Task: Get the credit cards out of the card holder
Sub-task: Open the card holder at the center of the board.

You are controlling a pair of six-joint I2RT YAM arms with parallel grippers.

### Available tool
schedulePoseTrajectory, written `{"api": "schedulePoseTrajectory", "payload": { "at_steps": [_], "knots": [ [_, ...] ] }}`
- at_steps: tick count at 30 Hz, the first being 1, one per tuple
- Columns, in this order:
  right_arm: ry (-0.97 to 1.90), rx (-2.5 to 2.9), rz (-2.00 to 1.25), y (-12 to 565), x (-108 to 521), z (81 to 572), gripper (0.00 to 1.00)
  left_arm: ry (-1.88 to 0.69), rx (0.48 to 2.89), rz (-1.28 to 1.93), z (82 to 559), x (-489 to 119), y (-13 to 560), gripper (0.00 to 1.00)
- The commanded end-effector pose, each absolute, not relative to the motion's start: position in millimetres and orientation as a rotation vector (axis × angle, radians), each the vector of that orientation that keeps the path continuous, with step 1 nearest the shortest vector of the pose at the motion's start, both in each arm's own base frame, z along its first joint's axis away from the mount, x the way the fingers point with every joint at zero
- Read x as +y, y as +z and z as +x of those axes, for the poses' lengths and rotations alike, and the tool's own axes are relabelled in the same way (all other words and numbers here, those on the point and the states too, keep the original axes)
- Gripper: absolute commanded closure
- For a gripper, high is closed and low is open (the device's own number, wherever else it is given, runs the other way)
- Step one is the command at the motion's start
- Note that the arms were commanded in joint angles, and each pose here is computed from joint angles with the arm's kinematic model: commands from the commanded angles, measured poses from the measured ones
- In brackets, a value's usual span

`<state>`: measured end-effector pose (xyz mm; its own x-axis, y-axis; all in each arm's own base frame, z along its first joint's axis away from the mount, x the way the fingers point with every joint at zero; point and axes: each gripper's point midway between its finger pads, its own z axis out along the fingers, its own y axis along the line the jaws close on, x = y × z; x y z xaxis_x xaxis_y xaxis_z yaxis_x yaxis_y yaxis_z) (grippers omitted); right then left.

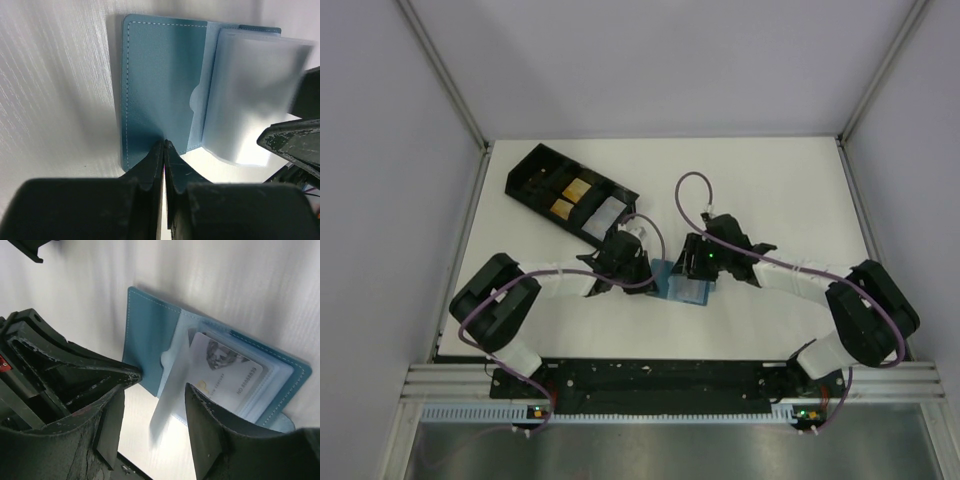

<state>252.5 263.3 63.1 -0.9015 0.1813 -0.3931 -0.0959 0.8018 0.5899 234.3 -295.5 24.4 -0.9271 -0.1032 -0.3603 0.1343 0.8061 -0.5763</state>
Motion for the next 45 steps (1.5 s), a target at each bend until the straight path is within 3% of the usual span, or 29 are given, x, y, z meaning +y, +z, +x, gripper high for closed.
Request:
{"api": "schedulePoseTrajectory", "payload": {
  "at_steps": [1,12,24,38,45],
  "knots": [
    [0.993,2.432,0.018,93,289,276,0.49,-0.908,2.604,0.033,228,-296,33,0.94],
    [1.111,2.433,-0.004,94,316,285,0.48,-0.92,2.577,0.041,232,-299,44,0.94],
    [1.062,2.554,0.063,47,320,288,0.48,-0.889,2.538,0.001,230,-285,54,0.88],
    [1.006,2.598,0.042,34,316,285,0.52,-1.087,2.388,0.097,233,-308,119,0.84],
    [0.984,2.57,0.059,46,314,292,0.53,-1.135,2.512,0.06,237,-329,74,0.86]
  ]
}}
